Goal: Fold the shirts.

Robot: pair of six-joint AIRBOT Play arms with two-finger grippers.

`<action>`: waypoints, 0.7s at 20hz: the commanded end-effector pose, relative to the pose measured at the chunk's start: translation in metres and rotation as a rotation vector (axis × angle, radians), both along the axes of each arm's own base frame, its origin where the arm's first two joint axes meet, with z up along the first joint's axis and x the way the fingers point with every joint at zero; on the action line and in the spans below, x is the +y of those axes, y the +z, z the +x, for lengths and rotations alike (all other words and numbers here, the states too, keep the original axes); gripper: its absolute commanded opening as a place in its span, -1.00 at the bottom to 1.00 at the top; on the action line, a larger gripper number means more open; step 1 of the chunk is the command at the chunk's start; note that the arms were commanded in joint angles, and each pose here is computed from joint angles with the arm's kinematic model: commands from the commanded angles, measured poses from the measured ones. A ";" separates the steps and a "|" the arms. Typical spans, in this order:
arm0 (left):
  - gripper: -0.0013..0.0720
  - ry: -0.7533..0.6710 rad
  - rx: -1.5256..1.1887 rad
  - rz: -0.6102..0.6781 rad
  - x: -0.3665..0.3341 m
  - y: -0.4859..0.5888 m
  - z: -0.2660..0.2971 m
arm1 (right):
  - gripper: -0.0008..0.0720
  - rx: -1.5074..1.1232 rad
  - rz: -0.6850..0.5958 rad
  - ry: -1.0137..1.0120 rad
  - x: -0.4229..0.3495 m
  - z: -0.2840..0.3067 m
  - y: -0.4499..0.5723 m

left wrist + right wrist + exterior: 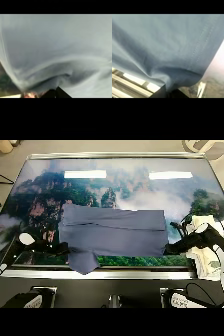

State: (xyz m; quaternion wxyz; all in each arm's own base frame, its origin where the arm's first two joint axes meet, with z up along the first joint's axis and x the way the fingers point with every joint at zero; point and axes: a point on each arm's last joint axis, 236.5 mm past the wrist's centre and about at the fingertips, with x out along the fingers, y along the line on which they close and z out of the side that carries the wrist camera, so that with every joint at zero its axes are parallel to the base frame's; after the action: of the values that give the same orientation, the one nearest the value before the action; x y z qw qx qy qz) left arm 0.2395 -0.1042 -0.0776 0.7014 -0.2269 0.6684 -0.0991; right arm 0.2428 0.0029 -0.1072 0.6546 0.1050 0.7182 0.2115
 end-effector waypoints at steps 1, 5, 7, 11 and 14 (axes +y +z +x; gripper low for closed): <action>-0.89 -0.017 -0.134 0.000 0.003 0.041 0.036 | -0.92 -0.101 0.014 -0.011 0.000 0.033 0.021; -0.89 0.023 -0.294 0.013 0.014 0.091 0.094 | -0.92 -0.294 -0.046 0.057 -0.004 0.100 0.062; -0.89 0.030 -0.329 0.016 0.017 0.102 0.125 | -0.92 -0.381 -0.115 0.086 -0.008 0.142 0.075; -0.89 0.054 -0.298 0.002 0.018 0.092 0.185 | -0.92 -0.382 -0.152 0.021 -0.021 0.189 0.067; -0.89 0.062 -0.274 -0.057 0.007 0.082 0.225 | -0.92 -0.384 -0.146 0.000 -0.023 0.204 0.049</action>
State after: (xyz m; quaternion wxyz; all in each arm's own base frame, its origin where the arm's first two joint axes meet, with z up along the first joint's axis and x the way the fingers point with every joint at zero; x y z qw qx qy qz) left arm 0.4274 -0.0903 0.0116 0.7911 -0.2303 0.5541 -0.1188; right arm 0.4234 -0.0150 -0.0473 0.7756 0.0127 0.6018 0.1900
